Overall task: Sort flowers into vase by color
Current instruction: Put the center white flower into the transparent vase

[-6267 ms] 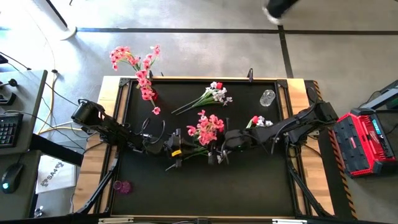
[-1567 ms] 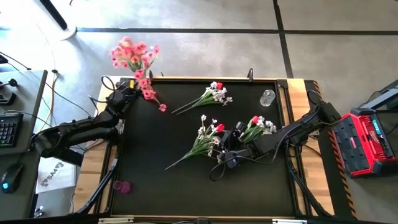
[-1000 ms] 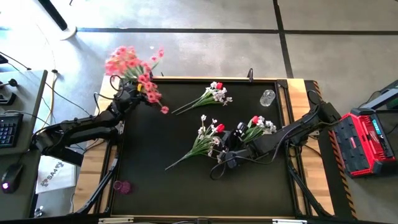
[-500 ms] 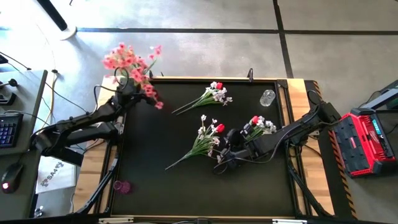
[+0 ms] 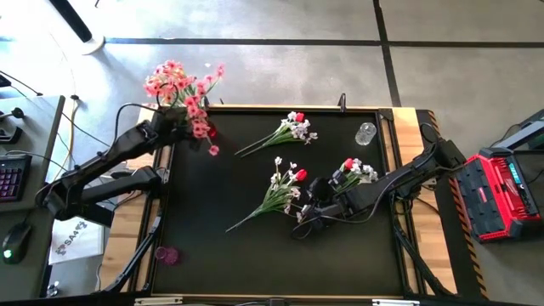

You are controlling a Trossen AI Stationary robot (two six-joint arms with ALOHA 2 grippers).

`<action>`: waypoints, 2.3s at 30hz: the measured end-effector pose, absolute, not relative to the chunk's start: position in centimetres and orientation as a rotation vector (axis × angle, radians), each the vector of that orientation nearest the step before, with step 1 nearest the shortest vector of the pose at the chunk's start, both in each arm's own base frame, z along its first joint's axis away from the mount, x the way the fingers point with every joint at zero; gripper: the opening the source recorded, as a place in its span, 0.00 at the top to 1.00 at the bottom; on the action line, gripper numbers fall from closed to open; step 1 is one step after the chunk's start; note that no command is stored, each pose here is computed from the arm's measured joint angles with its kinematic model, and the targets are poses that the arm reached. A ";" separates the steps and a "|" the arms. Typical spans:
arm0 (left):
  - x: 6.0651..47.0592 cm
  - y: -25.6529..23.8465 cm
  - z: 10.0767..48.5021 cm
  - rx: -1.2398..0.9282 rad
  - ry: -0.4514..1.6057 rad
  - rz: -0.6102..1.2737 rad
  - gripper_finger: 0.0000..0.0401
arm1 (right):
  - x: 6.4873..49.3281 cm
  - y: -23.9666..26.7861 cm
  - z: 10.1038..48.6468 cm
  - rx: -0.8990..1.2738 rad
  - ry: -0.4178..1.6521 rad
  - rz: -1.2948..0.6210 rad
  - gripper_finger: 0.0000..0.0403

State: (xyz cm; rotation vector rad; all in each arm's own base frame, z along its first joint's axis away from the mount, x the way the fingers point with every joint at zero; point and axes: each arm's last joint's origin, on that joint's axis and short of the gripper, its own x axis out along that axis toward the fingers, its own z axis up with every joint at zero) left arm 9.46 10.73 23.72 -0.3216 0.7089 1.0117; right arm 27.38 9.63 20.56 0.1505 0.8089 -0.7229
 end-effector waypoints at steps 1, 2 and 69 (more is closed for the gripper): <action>9.5 10.7 23.9 -0.334 0.702 0.990 0.29 | 27.4 9.6 20.6 0.151 0.810 -0.722 0.59; 9.5 10.6 24.1 -0.347 0.694 0.959 0.29 | 27.4 9.6 20.6 0.152 0.811 -0.721 0.59; 15.6 -3.8 24.6 -0.623 0.854 0.307 0.31 | 21.0 19.9 20.0 0.366 1.070 -0.315 0.66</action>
